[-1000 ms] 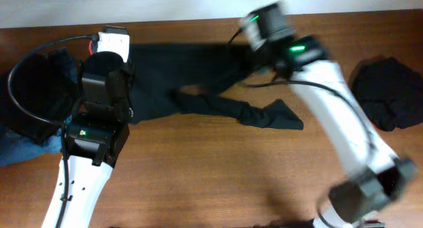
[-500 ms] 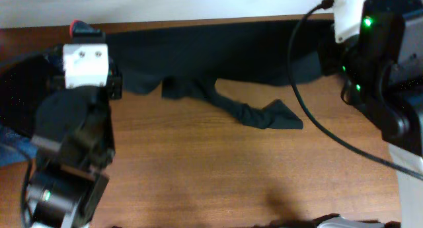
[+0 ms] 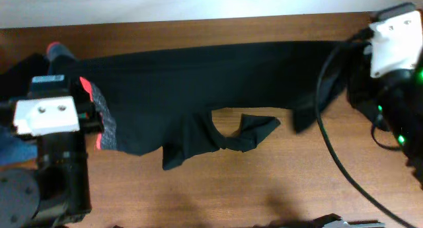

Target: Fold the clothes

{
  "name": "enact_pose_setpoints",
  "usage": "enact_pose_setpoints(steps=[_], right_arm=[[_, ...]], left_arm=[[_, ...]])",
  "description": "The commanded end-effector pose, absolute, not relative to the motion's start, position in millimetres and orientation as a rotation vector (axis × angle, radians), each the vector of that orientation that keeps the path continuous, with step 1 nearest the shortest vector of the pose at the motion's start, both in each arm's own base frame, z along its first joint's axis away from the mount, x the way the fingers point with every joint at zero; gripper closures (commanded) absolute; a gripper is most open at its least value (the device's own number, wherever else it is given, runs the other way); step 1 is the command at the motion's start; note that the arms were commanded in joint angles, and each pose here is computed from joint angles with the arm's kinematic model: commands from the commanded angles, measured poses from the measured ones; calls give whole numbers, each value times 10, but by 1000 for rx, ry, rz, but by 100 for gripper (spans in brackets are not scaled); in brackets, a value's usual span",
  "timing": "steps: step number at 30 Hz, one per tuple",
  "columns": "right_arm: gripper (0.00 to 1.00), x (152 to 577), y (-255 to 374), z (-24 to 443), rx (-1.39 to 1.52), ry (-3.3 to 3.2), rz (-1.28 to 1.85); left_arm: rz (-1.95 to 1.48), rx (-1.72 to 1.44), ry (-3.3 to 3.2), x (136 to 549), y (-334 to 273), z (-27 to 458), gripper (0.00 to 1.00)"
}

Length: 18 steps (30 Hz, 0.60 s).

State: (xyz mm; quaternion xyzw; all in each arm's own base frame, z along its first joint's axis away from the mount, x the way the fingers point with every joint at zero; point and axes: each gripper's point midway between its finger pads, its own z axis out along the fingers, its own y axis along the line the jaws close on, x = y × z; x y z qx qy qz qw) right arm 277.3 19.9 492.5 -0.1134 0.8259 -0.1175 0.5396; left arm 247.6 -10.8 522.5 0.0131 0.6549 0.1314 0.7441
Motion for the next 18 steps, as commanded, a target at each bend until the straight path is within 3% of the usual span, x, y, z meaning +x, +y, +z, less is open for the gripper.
enact_pose_setpoints(steps=[1,11,18], right_arm=[[96,2591,1,5075,-181,1921,-335],[96,2367,-55,5124,-151,1901,-314],[96,2628,24,4844,-197,2019,-332]], left_arm=[[330,-77,1389,2256,138,5387,99],[180,9,1369,2231,-86,5406,99],[193,44,1499,2469,-194,5087,99]])
